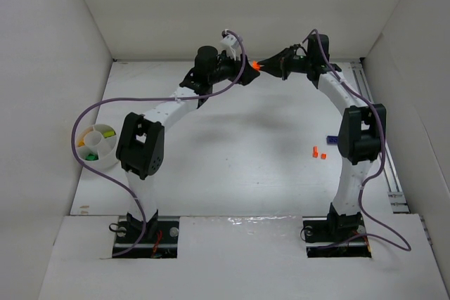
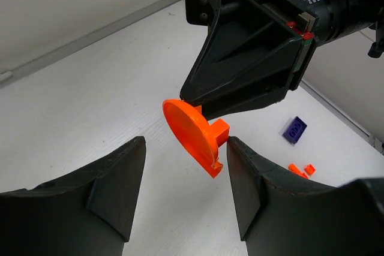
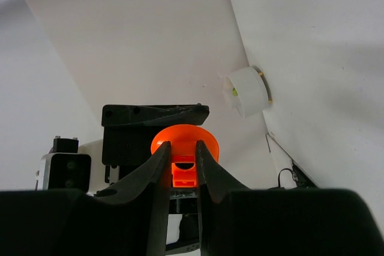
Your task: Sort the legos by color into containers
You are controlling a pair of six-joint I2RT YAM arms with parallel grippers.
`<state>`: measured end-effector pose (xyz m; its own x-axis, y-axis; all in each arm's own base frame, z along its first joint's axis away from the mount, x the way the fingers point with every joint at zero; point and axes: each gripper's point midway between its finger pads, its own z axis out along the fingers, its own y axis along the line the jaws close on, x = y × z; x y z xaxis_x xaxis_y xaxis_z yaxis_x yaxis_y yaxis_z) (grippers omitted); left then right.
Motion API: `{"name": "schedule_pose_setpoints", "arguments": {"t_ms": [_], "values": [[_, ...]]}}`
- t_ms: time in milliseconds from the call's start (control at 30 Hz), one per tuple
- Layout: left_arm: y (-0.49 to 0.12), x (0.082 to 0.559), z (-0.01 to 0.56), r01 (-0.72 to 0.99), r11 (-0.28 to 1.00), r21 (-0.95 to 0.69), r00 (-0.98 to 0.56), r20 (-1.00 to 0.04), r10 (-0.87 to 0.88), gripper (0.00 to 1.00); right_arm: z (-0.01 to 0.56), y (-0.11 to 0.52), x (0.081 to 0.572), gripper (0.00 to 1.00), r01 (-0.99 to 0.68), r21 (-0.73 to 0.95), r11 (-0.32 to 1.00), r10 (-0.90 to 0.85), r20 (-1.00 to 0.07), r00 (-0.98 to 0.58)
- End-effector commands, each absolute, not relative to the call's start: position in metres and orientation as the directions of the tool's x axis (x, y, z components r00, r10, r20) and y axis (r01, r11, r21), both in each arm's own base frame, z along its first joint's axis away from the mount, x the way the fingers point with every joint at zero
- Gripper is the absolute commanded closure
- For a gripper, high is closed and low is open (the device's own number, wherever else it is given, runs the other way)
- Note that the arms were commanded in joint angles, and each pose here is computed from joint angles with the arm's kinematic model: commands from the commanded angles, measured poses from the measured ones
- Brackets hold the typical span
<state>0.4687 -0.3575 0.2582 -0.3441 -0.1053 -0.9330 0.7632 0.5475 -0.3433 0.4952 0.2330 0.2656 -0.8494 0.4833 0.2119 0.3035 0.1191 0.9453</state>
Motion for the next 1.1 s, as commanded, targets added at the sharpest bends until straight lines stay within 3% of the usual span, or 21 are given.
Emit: {"name": "schedule_pose_setpoints", "arguments": {"t_ms": [0, 133, 267, 300, 333, 433, 533, 700, 867, 1067], "values": [[-0.358, 0.467, 0.322, 0.798, 0.531, -0.287, -0.22, -0.958, -0.186, 0.48, 0.302, 0.237, 0.484, 0.98, 0.204, 0.973, 0.104, 0.462, 0.135, -0.876], [-0.357, 0.466, 0.329, 0.802, 0.528, -0.278, -0.205, -0.959, -0.195, 0.51, 0.307, 0.237, 0.482, 0.98, 0.195, 0.975, 0.103, 0.462, 0.127, -0.878], [-0.357, 0.466, 0.333, 0.803, 0.525, -0.283, -0.204, -0.957, -0.204, 0.69, 0.307, 0.237, 0.482, 0.98, 0.195, 0.975, 0.103, 0.462, 0.127, -0.878], [-0.356, 0.467, 0.333, 0.797, 0.533, -0.284, -0.202, -0.957, -0.207, 0.81, 0.307, 0.237, 0.482, 0.97, 0.195, 0.975, 0.103, 0.462, 0.127, -0.878], [-0.356, 0.467, 0.333, 0.797, 0.533, -0.284, -0.202, -0.957, -0.207, 0.86, 0.307, 0.237, 0.482, 0.96, 0.195, 0.975, 0.103, 0.462, 0.127, -0.878], [-0.353, 0.472, 0.333, 0.765, 0.565, -0.307, -0.229, -0.951, -0.207, 1.0, 0.303, 0.236, 0.481, 0.8, 0.204, 0.973, 0.104, 0.462, 0.135, -0.876], [-0.347, 0.465, 0.341, 0.757, 0.574, -0.312, -0.236, -0.95, -0.204, 1.0, 0.303, 0.226, 0.48, 0.66, 0.204, 0.973, 0.105, 0.479, 0.131, -0.868], [-0.31, 0.453, 0.325, 0.703, 0.617, -0.354, -0.308, -0.933, -0.185, 1.0, 0.295, 0.194, 0.485, 0.53, 0.222, 0.968, 0.114, 0.566, 0.12, -0.815], [-0.245, 0.439, 0.32, 0.659, 0.665, -0.351, -0.375, -0.92, -0.114, 1.0, 0.288, 0.158, 0.492, 0.5, 0.172, 0.967, 0.189, 0.625, 0.017, -0.781], [-0.137, 0.415, 0.281, 0.477, 0.769, -0.425, -0.633, -0.774, -0.034, 1.0, 0.281, 0.137, 0.494, 0.5, 0.12, 0.936, 0.33, 0.627, -0.122, -0.769]]}}
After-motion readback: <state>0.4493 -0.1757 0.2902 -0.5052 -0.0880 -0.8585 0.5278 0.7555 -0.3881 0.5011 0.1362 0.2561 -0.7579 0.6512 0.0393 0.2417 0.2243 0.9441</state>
